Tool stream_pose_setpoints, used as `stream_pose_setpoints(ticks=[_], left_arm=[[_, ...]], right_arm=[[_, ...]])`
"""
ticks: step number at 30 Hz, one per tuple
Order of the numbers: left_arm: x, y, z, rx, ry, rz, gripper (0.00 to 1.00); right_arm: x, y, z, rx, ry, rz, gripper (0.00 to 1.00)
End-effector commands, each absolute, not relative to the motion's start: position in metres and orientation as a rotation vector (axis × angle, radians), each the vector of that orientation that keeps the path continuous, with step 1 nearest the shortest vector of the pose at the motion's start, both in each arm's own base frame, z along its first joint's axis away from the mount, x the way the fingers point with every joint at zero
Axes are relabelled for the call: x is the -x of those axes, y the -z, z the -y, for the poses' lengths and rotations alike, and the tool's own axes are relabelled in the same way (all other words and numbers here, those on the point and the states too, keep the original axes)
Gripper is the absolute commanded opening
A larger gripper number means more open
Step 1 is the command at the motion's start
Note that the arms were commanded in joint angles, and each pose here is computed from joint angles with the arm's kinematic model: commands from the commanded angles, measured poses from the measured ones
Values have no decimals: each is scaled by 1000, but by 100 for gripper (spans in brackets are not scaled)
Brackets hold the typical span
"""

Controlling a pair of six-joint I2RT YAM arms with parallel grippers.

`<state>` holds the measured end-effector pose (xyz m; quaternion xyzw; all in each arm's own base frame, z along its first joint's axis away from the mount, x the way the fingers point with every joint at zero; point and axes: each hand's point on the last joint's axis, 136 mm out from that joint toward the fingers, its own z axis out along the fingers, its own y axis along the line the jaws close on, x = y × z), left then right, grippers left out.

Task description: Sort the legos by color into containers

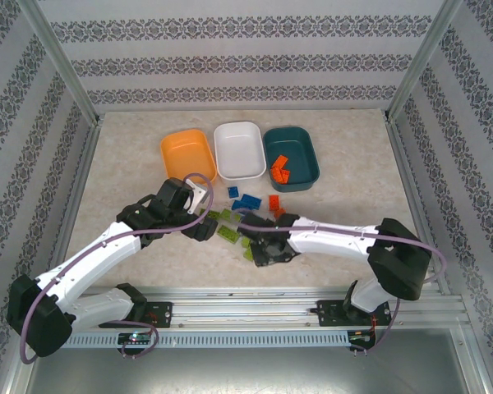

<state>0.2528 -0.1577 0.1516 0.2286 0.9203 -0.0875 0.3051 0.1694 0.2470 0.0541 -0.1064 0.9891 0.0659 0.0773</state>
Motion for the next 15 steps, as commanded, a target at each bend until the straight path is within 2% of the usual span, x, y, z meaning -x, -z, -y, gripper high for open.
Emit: stream_pose_setpoints(ticks=[1,6,15], left_arm=[[-258,-176,136,-539,84,-2367,100],[-261,-201,113,-434,-10,-2264,100],[-257,-227,95,-341,-40,-2137,100]], right_arm=[[-204,-92,-262,347,-326,-2867,30],[-271,-134,-297,343,-483,-2755,30],[-373,-159,-374,320,-765,-2676,29]])
